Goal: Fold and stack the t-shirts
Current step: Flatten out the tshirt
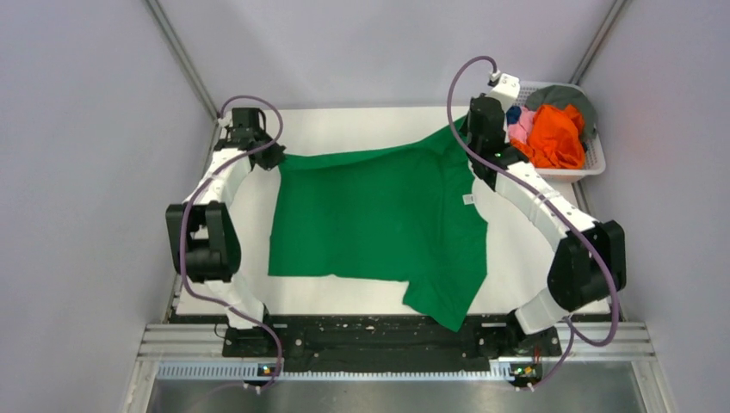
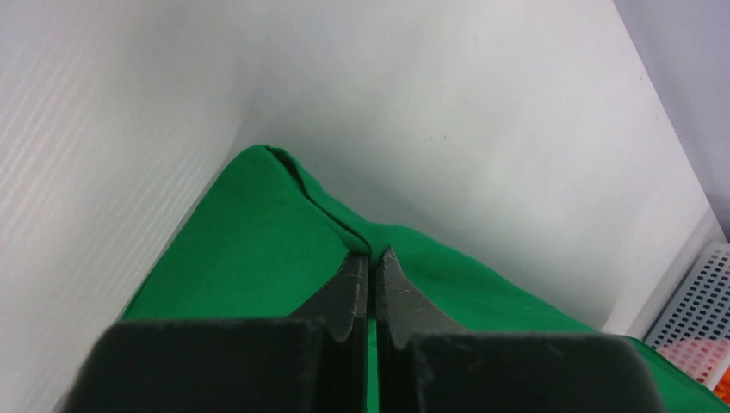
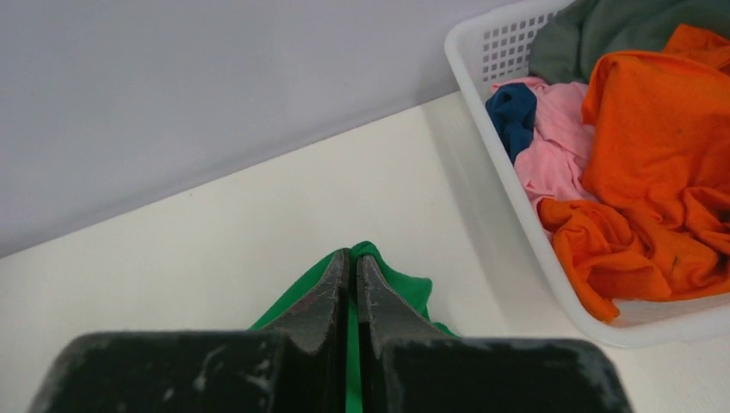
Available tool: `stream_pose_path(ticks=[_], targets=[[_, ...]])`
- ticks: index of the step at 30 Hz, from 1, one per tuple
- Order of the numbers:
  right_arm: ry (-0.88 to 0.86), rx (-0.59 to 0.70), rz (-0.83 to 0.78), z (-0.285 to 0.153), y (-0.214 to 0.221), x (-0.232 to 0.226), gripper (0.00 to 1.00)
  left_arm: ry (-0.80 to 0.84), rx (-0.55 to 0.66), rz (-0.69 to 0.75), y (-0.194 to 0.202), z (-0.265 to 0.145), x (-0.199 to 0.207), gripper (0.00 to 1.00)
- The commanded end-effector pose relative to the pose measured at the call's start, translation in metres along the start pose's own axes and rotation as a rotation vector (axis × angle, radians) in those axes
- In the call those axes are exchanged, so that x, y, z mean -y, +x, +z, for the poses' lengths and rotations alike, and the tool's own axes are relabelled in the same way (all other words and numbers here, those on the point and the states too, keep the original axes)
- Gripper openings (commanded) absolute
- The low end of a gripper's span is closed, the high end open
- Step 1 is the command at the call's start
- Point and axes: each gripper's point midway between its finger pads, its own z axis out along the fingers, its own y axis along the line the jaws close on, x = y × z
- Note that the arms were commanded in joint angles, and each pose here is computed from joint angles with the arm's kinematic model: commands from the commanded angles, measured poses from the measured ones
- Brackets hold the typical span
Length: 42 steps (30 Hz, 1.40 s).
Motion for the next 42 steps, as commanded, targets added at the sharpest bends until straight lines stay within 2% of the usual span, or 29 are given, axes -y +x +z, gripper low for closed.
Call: stream_pose_path(ticks=[1,10,15,16,17,18,19,20,21,22,23,24,28,33,34,37,42], targets=[[-0.033,0.094,0.082,0.023,-0.027,-0.013,0.0,0.079,0.014,-0.014,-0.03,0.024,0.024,0.0],[0.021,0.051,0.066,0.09,0.015,-0.016,0.0,0.152,-0.021,-0.055,-0.053,0.095,0.048,0.0],[-0.01,0.083,0.096,0.141,0.04,-0.035,0.0,0.222,-0.023,-0.115,-0.062,0.159,0.062,0.0],[-0.003,0.103,0.107,0.155,0.039,-0.038,0.0,0.243,0.006,-0.124,-0.074,0.167,0.07,0.05],[0.017,0.117,0.114,0.169,0.039,-0.039,0.0,0.253,0.011,-0.138,-0.077,0.179,0.074,0.18],[0.035,0.116,0.11,0.181,0.044,-0.04,0.06,0.266,0.003,-0.158,-0.08,0.187,0.077,0.31],[0.039,0.117,0.107,0.192,0.041,-0.044,0.2,0.29,-0.008,-0.172,-0.083,0.191,0.082,0.41],[0.043,0.083,0.088,0.201,0.047,-0.045,0.4,0.32,-0.019,-0.18,-0.085,0.19,0.09,0.49],[0.041,0.057,0.071,0.207,0.047,-0.048,0.57,0.34,-0.019,-0.183,-0.088,0.186,0.096,0.62],[0.045,0.017,0.045,0.21,0.053,-0.05,0.8,0.361,-0.011,-0.17,-0.092,0.178,0.102,0.9],[0.045,-0.03,0.01,0.207,0.058,-0.049,0.96,0.371,-0.001,-0.157,-0.095,0.169,0.106,0.98],[0.031,-0.052,-0.005,0.203,0.058,-0.05,0.98,0.373,0.012,-0.146,-0.098,0.159,0.109,0.99],[-0.054,-0.12,-0.013,0.168,0.058,-0.051,0.99,0.362,0.039,-0.086,-0.092,0.12,0.108,0.99],[-0.222,-0.284,0.01,0.099,0.091,-0.055,0.99,0.217,-0.025,0.034,-0.042,0.088,0.08,0.99],[-0.233,-0.334,-0.003,0.082,0.111,-0.051,0.99,0.194,-0.029,0.057,-0.034,0.08,0.075,0.99],[-0.253,-0.392,-0.043,0.033,0.134,-0.051,0.99,0.107,-0.079,0.111,0.011,0.059,0.049,0.99],[-0.218,-0.521,-0.079,-0.045,0.182,-0.03,0.99,-0.03,-0.171,0.1,0.071,0.044,-0.019,0.99]])
